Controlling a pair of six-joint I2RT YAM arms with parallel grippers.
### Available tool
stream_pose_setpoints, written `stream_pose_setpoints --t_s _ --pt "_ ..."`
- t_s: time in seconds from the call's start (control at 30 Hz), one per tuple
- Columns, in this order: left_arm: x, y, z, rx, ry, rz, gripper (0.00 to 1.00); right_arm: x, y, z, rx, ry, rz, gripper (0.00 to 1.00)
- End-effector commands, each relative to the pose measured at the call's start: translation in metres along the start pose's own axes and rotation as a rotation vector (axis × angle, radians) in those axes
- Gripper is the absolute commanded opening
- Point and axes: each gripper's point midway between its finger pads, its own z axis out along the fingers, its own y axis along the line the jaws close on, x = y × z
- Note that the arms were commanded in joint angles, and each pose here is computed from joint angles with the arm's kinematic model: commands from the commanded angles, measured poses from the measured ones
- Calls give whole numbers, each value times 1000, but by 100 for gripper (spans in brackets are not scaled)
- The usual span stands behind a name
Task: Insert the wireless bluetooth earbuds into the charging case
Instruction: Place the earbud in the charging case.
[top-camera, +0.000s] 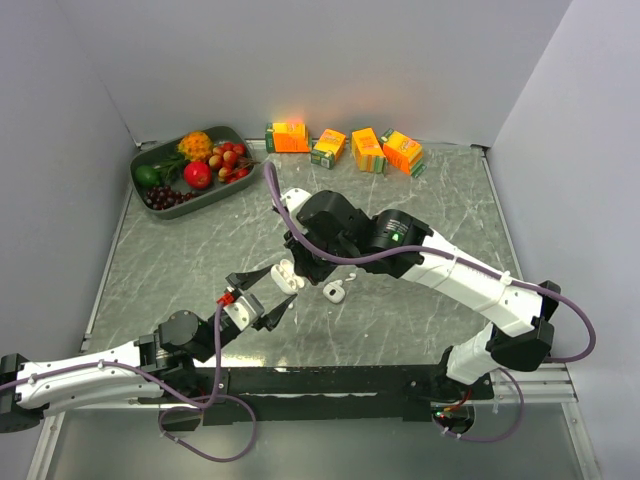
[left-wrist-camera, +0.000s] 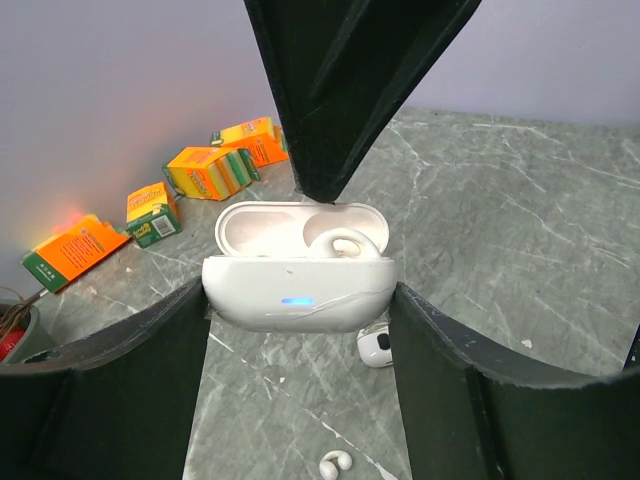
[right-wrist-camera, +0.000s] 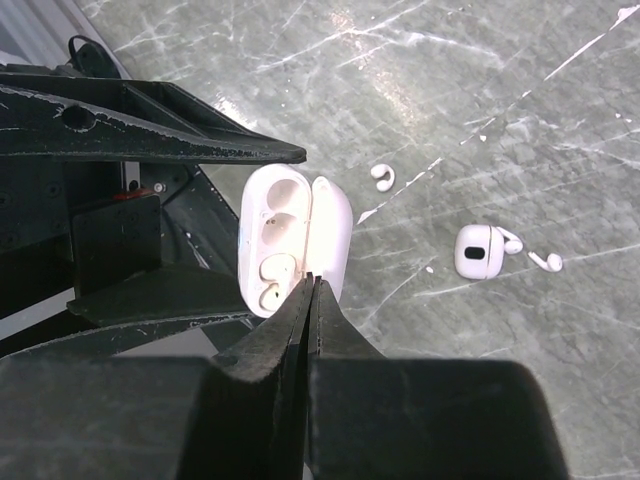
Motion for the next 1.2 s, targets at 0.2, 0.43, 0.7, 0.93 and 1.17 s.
stream_pose_setpoints --t_s 0.2,0.43,0.7,0.93,1.17 --pt "-21 7 1 -30 -63 -42 1 -12 17 -33 -84 -80 8 0" --pt "-21 7 1 -31 -63 -42 1 -8 22 -32 -102 -66 -3 0" --pt "-23 7 1 -31 -67 -47 1 -1 20 -23 -89 -37 0 0" --pt "-24 9 0 -34 -72 -51 1 2 19 -17 -86 -24 -5 0" --pt "-28 8 0 -29 -81 -54 1 6 20 -10 -90 -2 -7 0"
